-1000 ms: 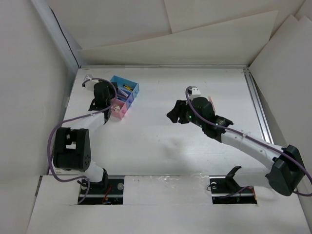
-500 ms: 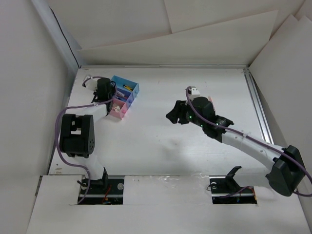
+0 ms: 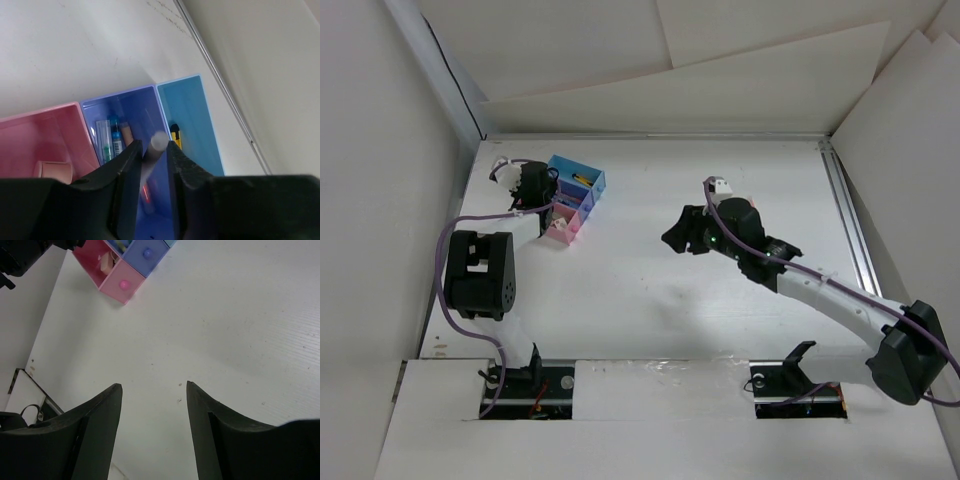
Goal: Sort the stationery into containers
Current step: Place the pen in the storage box, then pick up the pen from the center of the board.
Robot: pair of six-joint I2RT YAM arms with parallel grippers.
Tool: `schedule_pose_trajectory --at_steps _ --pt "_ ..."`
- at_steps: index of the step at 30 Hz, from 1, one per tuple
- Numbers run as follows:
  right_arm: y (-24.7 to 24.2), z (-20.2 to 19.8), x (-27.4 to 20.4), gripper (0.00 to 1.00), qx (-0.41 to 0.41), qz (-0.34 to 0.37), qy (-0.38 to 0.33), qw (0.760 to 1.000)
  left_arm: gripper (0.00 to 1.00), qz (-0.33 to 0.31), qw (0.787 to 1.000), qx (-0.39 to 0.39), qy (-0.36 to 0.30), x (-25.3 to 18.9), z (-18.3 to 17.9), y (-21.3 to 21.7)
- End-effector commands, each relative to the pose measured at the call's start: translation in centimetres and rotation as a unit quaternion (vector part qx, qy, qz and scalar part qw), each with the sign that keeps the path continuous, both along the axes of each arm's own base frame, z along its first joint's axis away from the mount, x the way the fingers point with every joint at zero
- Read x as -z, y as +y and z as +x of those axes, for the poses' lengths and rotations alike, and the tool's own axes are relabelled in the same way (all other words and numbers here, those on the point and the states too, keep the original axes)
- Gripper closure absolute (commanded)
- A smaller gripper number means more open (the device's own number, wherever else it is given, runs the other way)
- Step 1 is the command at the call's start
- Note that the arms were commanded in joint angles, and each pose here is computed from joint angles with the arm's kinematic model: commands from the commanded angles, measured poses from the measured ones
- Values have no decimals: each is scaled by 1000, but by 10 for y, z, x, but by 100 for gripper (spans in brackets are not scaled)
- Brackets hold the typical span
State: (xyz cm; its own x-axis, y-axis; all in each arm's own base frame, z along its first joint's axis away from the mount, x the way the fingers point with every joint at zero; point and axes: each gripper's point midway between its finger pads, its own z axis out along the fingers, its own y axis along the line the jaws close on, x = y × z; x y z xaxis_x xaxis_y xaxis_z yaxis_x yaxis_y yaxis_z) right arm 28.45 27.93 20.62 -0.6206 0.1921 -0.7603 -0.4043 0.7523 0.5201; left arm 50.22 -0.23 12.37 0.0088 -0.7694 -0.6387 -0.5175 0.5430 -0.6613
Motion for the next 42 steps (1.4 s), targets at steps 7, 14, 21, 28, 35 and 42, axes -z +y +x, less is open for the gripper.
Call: schedule_pose_trajectory --at_steps 7,14,21,28,35,42 --pt "-2 6 -21 40 3 29 -25 999 65 7 1000 -5 -23 -20 0 4" --pt "-44 33 -9 58 87 21 -19 996 61 8 996 26 -86 -62 -21 -14" --pt "-113 72 11 100 202 38 21 979 60 8 970 153 -187 -111 -69 -88" --pt "-211 111 56 100 378 -28 79 922 60 30 940 299 -162 -79 -127 -187" --pt "-259 132 108 55 423 -98 149 889 57 22 856 492 -157 -69 -180 -273" --pt "-280 135 124 34 422 -129 184 878 56 19 822 546 -165 -75 -201 -290"
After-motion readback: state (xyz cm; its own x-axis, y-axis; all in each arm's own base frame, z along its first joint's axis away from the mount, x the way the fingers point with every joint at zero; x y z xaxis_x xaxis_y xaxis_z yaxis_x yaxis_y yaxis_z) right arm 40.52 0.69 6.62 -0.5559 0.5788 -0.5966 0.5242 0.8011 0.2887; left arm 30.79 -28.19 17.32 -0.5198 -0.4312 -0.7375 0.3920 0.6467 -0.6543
